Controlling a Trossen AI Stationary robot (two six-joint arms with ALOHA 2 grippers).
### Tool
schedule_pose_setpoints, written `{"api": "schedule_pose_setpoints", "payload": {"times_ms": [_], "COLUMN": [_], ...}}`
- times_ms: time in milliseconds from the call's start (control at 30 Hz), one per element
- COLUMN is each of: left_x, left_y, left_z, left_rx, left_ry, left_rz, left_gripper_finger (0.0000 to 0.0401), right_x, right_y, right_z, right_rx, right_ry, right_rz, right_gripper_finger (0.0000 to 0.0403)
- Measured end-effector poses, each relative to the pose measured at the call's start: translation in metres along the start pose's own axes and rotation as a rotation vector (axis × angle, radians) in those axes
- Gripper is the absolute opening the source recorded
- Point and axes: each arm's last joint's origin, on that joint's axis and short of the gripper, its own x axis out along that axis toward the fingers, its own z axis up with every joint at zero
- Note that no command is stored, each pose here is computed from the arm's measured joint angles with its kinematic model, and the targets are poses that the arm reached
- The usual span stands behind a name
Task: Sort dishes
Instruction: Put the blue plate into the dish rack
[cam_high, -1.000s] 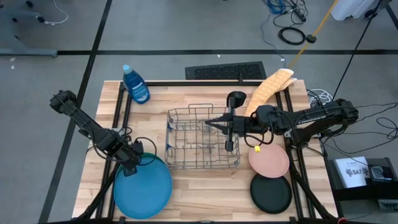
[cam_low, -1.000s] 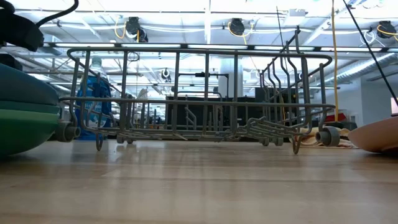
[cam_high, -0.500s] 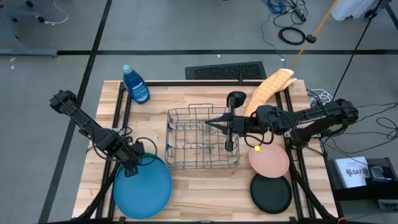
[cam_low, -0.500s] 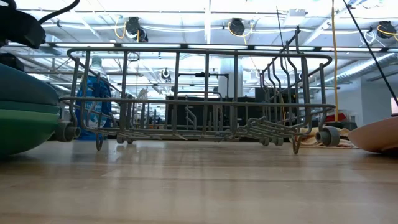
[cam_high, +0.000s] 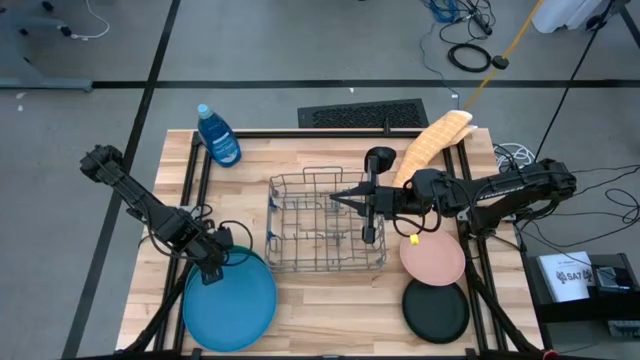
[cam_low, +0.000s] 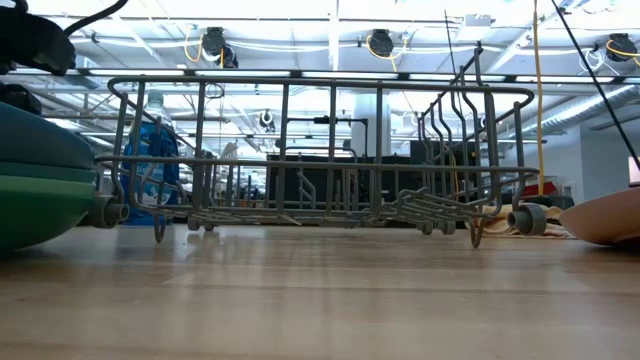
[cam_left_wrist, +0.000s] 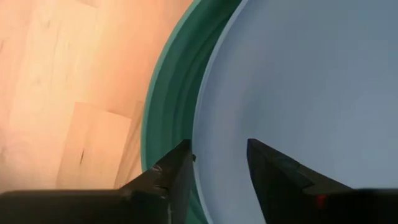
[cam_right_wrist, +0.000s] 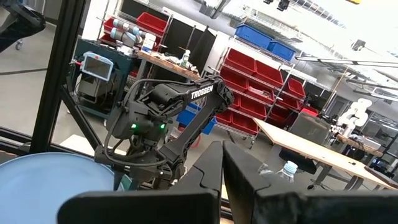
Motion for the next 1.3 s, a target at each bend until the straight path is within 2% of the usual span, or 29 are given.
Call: {"api": "schedule_pose_setpoints", "payload": {"times_ms": [167, 1300], "left_x": [0.0, 0.018], "left_y": [0.001, -0.007], "left_z": [-0.001, 0.003], "left_rx": [0.002, 0.01], "left_ry": [0.003, 0.064], "left_rz": [0.017, 0.071], "left_gripper_finger": [0.0177, 0.0178], "right_x": [0.0, 0.0], "right_y": [0.0, 0.0], "right_z": [0.0, 0.001], "right_rx": [0.0, 0.005], "right_ry": [0.0, -0.008], "right_rz": [0.0, 0.001], "right_gripper_finger": [0.0009, 0.0009]}}
